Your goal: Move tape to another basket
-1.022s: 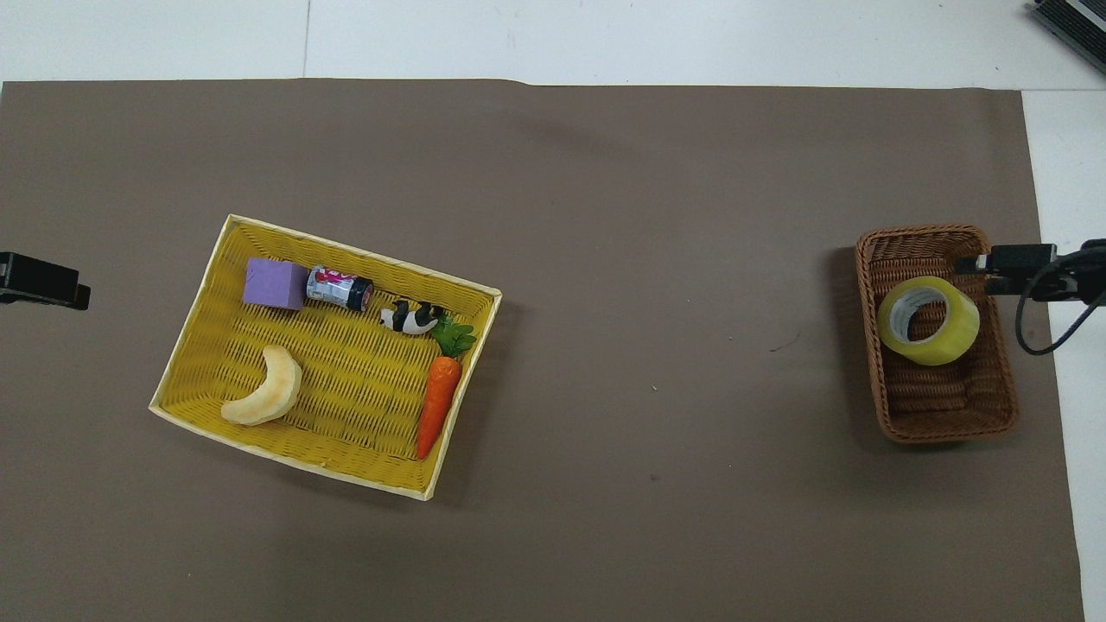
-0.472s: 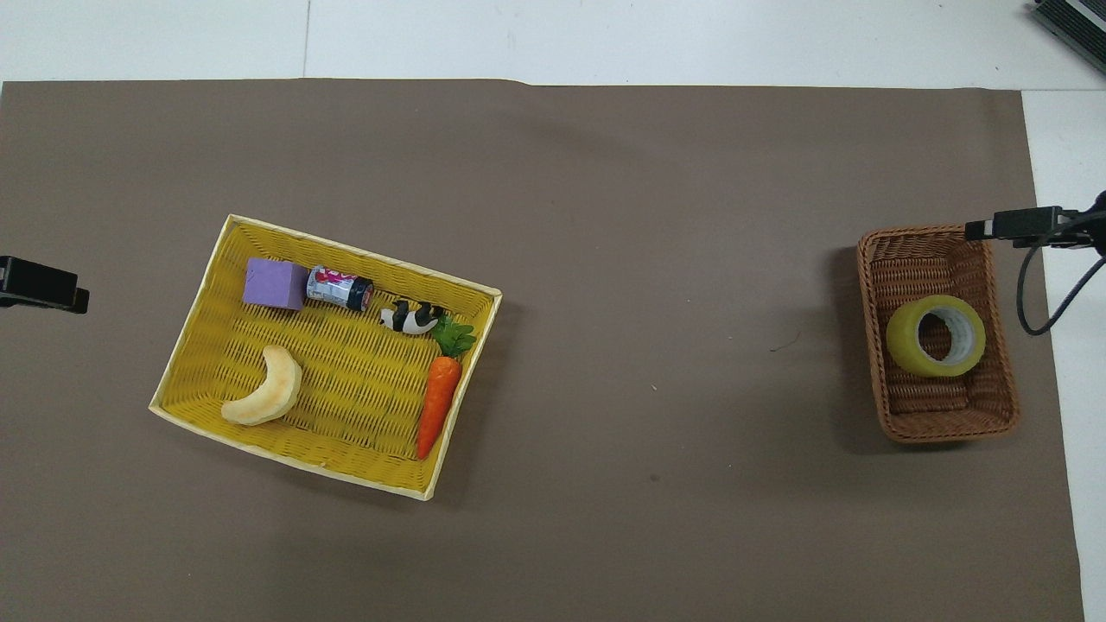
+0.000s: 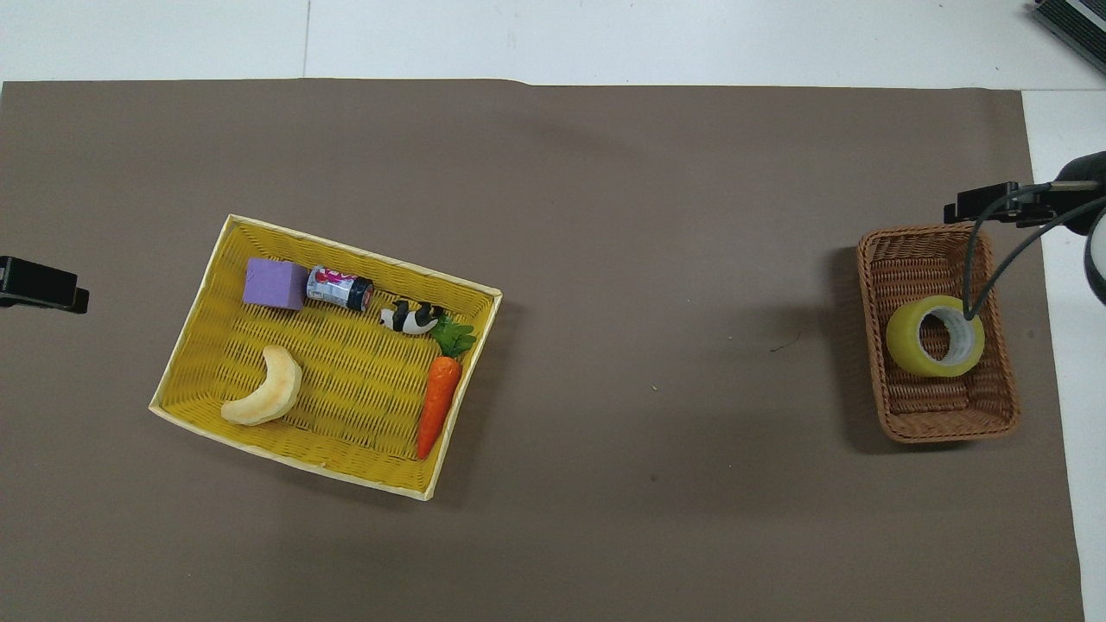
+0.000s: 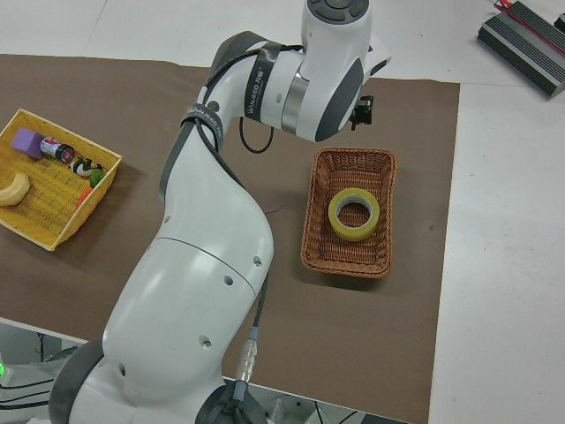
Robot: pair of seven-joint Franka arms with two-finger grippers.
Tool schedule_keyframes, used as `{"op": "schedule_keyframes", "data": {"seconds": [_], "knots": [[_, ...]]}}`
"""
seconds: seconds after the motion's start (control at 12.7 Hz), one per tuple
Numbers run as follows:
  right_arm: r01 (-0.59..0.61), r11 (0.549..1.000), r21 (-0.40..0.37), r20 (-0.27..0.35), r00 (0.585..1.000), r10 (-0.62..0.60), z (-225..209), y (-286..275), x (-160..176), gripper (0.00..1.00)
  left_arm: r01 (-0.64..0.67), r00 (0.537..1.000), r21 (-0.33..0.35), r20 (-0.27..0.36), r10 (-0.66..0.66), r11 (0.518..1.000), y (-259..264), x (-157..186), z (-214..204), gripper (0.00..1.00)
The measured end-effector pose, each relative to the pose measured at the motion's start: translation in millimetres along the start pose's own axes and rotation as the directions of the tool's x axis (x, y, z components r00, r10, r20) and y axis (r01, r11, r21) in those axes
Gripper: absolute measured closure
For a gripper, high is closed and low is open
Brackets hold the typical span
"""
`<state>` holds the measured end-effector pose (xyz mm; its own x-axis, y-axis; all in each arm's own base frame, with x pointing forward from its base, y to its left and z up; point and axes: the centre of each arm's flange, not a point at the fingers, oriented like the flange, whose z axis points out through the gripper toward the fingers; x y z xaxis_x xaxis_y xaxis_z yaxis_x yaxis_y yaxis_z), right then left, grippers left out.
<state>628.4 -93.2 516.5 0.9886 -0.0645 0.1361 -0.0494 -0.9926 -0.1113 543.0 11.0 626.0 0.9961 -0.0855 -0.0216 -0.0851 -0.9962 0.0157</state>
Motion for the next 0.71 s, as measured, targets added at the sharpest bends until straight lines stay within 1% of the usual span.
{"op": "schedule_keyframes", "data": {"seconds": [0.31, 0.55, 0.71], "knots": [[-0.09, 0.996, 0.004, 0.037, 0.995, 0.09, -17.6, -50.4, -15.6, 0.0, 0.0, 1.0, 0.0, 0.0, 0.0, 1.0, 0.0, 0.0, 0.0, 0.0], [-0.148, 0.989, -0.001, 0.067, 0.987, 0.148, -29.1, -101.5, -29.6, 0.0, 0.0, 1.0, 0.0, 0.0, 0.0, 1.0, 0.0, 0.0, 0.1, 0.0], [-0.175, 0.985, -0.001, 0.062, 0.983, 0.175, -39.7, -128.9, -37.4, 0.0, 0.0, 1.0, 0.0, 0.002, 0.0, 1.0, 0.0, 0.0, 0.9, 0.0]]}}
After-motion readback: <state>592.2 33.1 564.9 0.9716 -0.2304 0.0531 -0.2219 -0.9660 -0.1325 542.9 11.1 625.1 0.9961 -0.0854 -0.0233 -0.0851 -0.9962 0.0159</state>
